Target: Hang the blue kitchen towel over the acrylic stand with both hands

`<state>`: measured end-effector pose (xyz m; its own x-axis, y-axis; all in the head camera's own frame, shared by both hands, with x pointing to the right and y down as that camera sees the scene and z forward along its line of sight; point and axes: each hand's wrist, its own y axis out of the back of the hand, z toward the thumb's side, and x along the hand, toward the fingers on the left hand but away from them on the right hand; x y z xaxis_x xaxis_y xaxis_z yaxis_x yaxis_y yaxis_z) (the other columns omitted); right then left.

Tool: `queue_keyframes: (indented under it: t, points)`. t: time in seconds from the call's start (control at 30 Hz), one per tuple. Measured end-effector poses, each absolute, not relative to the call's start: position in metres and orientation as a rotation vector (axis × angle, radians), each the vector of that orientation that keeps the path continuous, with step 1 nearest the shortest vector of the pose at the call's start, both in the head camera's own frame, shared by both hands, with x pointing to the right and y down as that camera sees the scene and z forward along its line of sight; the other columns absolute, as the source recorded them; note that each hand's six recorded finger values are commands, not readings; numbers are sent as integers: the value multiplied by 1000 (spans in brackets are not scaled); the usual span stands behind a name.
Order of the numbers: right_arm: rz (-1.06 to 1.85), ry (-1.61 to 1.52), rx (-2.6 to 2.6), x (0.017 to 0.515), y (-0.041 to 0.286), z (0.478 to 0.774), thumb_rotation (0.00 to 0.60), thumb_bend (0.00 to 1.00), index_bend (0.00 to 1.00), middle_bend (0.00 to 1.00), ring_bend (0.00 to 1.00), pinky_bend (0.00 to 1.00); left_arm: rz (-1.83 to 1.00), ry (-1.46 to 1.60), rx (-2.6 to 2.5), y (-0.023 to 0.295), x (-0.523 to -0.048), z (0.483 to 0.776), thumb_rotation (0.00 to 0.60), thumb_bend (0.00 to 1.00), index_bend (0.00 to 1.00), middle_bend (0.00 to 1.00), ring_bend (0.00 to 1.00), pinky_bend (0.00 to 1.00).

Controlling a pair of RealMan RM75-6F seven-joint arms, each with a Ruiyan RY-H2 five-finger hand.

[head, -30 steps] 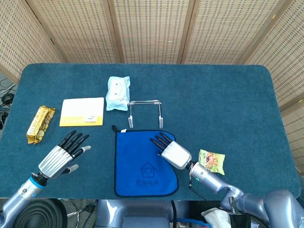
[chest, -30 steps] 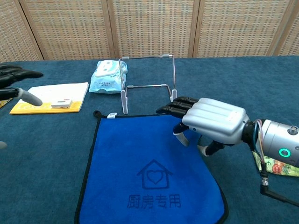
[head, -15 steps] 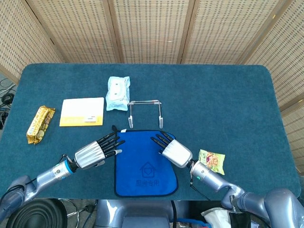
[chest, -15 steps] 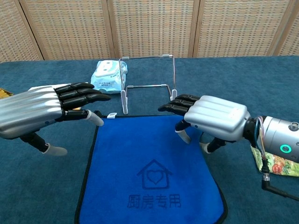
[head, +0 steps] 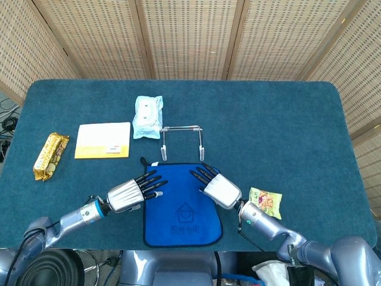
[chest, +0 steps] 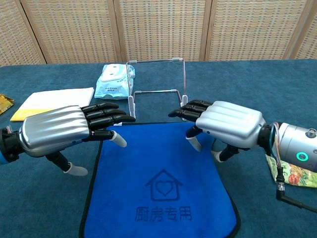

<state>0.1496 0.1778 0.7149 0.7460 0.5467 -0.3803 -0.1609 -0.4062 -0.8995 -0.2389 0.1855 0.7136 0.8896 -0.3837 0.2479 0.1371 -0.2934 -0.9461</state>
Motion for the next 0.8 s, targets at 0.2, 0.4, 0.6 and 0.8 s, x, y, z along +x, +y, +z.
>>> queue_keyframes:
  t: [0.2,0.4,0.6,0.8]
  points:
    - [801,-306,-1845,151,179,717,600,440,649,52,0,0,-513,169,-1808,185,-229,720,600,4,260,0,0,0]
    - [811,-307,-1845,155,177,720,600,440,650,52,0,0,-513,143,-1804,186,-225,726,600,6,260,0,0,0]
    - [812,-304,-1850,159,179,722,600,440,650,51,0,0,-522,154,-1805,186,-223,728,600,8,262,0,0,0]
    - [811,-307,-1854,159,180,722,600,441,652,52,0,0,-520,155,-1803,185,-221,729,600,79,291,0,0,0]
